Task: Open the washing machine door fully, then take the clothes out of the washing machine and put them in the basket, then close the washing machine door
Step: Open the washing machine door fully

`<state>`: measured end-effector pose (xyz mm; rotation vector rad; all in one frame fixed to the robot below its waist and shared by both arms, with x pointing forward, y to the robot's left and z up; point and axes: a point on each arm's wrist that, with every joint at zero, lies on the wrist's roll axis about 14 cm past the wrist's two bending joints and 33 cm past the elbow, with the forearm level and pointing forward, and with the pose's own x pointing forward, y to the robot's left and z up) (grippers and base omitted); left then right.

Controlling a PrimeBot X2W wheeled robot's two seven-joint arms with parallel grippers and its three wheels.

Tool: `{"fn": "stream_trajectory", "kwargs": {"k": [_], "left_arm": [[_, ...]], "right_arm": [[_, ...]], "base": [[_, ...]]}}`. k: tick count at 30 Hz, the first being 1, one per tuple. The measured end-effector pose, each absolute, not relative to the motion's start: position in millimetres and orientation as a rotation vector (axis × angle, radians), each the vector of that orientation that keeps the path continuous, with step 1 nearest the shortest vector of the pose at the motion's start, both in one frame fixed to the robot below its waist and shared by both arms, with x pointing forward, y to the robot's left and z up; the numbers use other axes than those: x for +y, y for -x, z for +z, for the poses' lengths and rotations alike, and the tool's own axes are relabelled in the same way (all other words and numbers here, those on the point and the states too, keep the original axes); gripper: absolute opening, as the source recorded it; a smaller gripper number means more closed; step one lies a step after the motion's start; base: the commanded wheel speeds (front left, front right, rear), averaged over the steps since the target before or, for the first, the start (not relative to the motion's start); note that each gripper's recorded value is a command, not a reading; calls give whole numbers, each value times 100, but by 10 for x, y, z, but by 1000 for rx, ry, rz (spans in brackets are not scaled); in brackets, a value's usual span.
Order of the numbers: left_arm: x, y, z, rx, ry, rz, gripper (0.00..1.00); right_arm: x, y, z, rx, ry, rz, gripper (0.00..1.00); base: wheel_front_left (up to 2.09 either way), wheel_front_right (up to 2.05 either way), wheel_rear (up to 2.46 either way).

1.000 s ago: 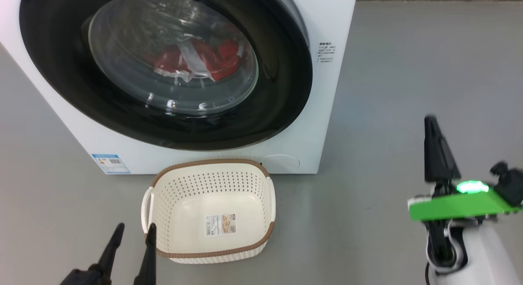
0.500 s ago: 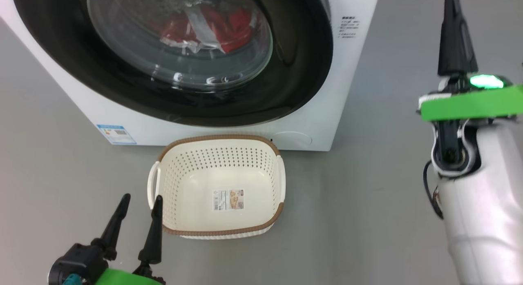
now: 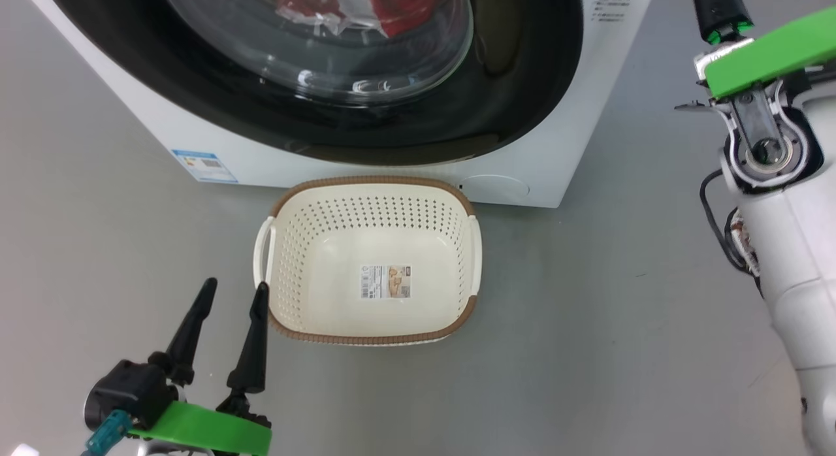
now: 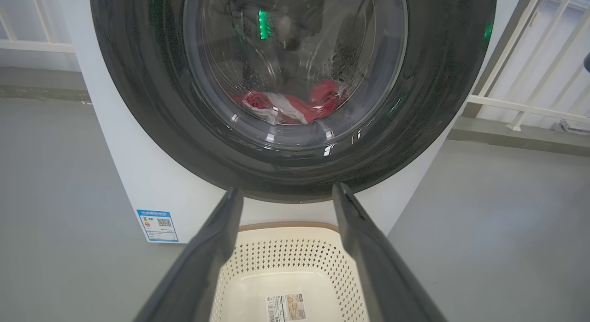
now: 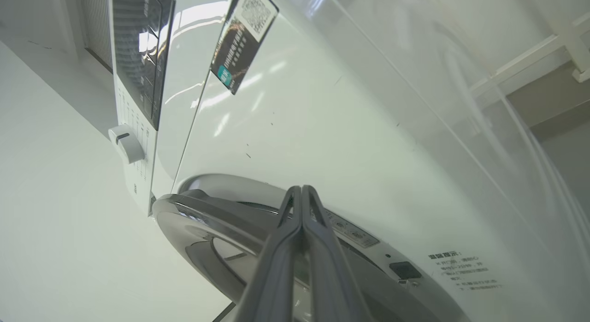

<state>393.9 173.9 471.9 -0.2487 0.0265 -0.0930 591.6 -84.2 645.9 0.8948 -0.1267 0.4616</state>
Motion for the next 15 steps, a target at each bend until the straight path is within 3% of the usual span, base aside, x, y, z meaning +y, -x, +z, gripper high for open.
{"fn": "stream_trajectory", "kwargs": {"k": [7,15], "left_arm": [[1772,-3974,4658,44,247,-87,100],[1775,-3981,4580,68,251,-85,100]], "right_arm": [[-578,-6060,6143,169,-1023,565,0],[-413,-6185,6002,354,-1095,626,0]], "base": [[0,0,0],[0,0,0]]}}
